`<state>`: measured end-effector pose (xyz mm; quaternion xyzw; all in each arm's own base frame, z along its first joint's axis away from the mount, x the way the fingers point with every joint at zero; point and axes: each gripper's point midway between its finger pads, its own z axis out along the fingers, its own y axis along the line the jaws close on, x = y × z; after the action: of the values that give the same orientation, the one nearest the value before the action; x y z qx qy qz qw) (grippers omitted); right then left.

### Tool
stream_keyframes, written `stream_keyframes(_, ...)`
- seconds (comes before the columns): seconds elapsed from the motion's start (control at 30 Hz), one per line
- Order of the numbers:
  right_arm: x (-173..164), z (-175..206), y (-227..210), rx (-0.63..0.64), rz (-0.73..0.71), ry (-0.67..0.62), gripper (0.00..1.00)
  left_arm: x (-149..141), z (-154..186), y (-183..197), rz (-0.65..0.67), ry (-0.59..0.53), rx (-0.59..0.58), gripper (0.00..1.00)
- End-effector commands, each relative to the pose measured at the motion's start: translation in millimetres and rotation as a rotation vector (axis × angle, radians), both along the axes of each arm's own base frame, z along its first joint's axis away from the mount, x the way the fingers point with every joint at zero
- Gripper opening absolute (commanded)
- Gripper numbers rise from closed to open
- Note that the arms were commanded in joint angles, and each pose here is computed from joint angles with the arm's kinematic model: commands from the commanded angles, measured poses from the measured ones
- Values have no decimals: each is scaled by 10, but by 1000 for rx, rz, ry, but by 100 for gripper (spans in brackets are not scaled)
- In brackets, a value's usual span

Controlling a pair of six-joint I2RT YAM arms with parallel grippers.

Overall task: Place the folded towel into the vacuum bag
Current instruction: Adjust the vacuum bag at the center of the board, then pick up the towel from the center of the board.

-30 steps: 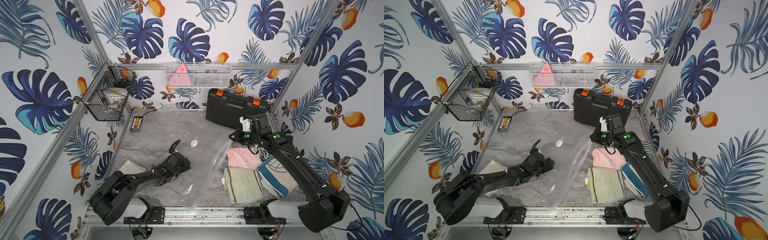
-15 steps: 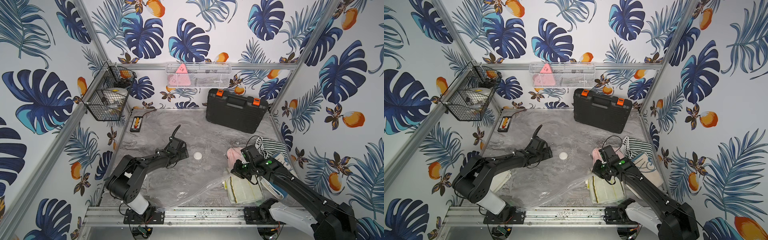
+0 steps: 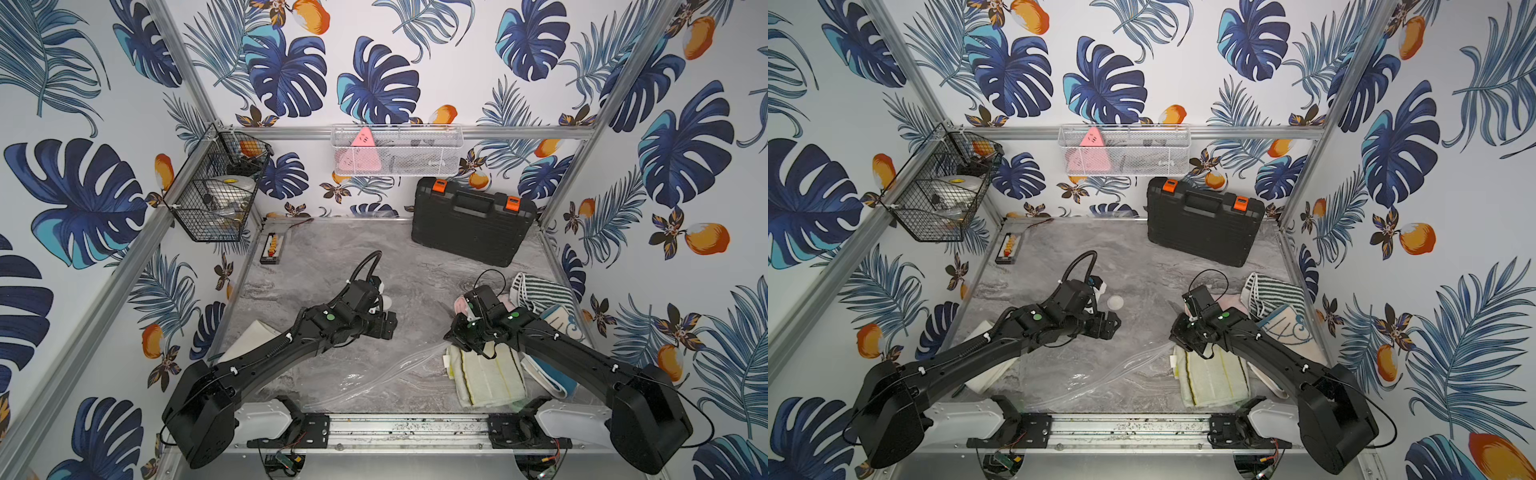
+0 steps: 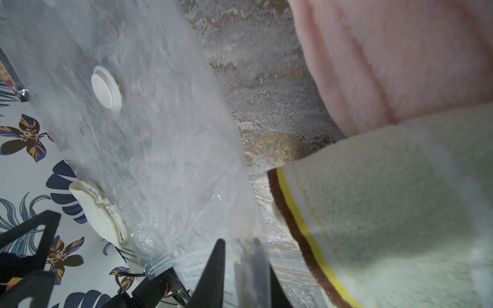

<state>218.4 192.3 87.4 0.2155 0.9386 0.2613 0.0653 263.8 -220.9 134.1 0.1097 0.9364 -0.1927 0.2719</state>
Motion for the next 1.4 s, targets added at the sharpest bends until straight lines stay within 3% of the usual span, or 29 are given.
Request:
stream_keyframes(0.0,-60,47,-106,-61,29,-12,47,-21,23,-157,-8,13,-25,94)
stream_keyframes(0.1,-153,115,-487,-310,86,27,74,-112,2,-335,-40,24,-16,93)
stream_keyframes(0.2,-297,151,-969,-590,89,126,82,-216,-15,-463,-56,31,-20,93)
stream_keyframes(0.3,-466,155,-1132,-733,122,132,85,-273,-179,-426,13,85,-44,93)
stream_keyframes(0.43,-608,186,-970,-755,148,76,86,-296,-179,-357,51,81,-55,93)
stream_keyframes(0.57,-691,-71,-737,-745,234,111,88,-279,-157,-331,59,50,-72,93)
stream_keyframes(0.77,-558,-424,-585,-787,293,95,90,-244,-497,-359,108,94,-77,93)
stream_keyframes(0.87,-534,-580,-468,-714,322,88,82,-238,-677,-236,147,102,-29,93)
stream_keyframes(0.93,-585,-738,-437,-624,324,135,67,-231,-823,-98,188,114,1,92)
stream_keyframes(1.0,-608,-815,-442,-552,315,144,47,-229,-1001,79,238,140,34,92)
stream_keyframes(1.1,-584,-769,-492,-478,286,132,28,-253,-1176,243,264,171,77,91)
stream_keyframes(1.23,-477,-390,-549,-443,250,45,14,-290,-1245,272,244,188,109,91)
stream_keyframes(1.37,-322,203,-607,-418,196,-95,9,-258,-1230,235,215,173,113,91)
